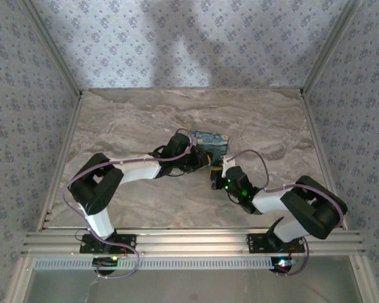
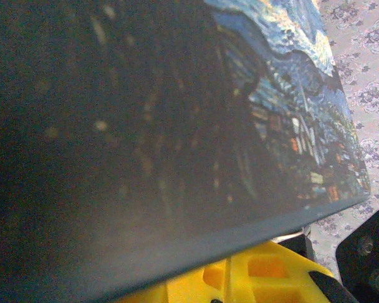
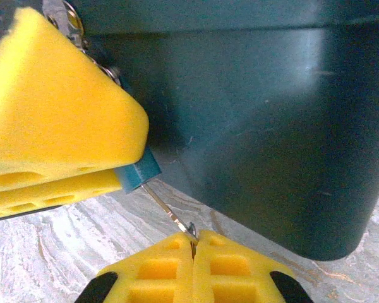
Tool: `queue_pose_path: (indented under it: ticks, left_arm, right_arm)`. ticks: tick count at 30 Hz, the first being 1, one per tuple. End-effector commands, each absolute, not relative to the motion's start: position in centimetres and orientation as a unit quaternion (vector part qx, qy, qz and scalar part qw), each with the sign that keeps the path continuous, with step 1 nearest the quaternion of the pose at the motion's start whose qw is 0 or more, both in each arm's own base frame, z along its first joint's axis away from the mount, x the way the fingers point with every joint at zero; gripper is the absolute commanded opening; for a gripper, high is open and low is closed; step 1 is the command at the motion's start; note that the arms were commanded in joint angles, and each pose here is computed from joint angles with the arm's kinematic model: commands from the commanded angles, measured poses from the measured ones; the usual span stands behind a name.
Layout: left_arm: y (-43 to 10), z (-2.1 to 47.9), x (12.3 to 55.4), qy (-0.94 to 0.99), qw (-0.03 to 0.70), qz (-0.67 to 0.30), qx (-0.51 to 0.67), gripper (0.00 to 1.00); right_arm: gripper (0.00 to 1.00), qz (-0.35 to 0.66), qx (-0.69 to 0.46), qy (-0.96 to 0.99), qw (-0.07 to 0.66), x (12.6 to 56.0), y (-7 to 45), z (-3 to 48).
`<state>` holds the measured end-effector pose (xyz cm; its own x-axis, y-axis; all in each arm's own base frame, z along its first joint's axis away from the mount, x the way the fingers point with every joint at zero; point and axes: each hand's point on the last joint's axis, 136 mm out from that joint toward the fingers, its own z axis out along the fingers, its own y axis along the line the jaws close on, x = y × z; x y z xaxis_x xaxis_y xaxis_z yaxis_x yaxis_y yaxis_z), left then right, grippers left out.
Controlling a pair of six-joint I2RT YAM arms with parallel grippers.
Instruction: Unlock the padlock with the key
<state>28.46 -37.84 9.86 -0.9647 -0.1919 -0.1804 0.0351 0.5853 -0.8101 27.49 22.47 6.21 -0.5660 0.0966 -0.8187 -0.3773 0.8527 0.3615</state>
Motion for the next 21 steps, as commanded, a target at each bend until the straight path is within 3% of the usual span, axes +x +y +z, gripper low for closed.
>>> queue_pose_path:
  ticks: [1, 21]
  left_arm:
    - [-39.02, 10.51, 27.6, 0.878, 0.118, -0.463, -0.022, 0.15]
    - [-38.97, 9.66, 27.78, 0.883, 0.118, -0.453, -0.021, 0.15]
  right_arm:
    - [0.0, 0.309, -0.09, 0.803, 0.502, 28.55, 24.4, 10.27]
    - [0.0, 0.323, -0.094, 0.805, 0.489, 28.59, 23.64, 10.38]
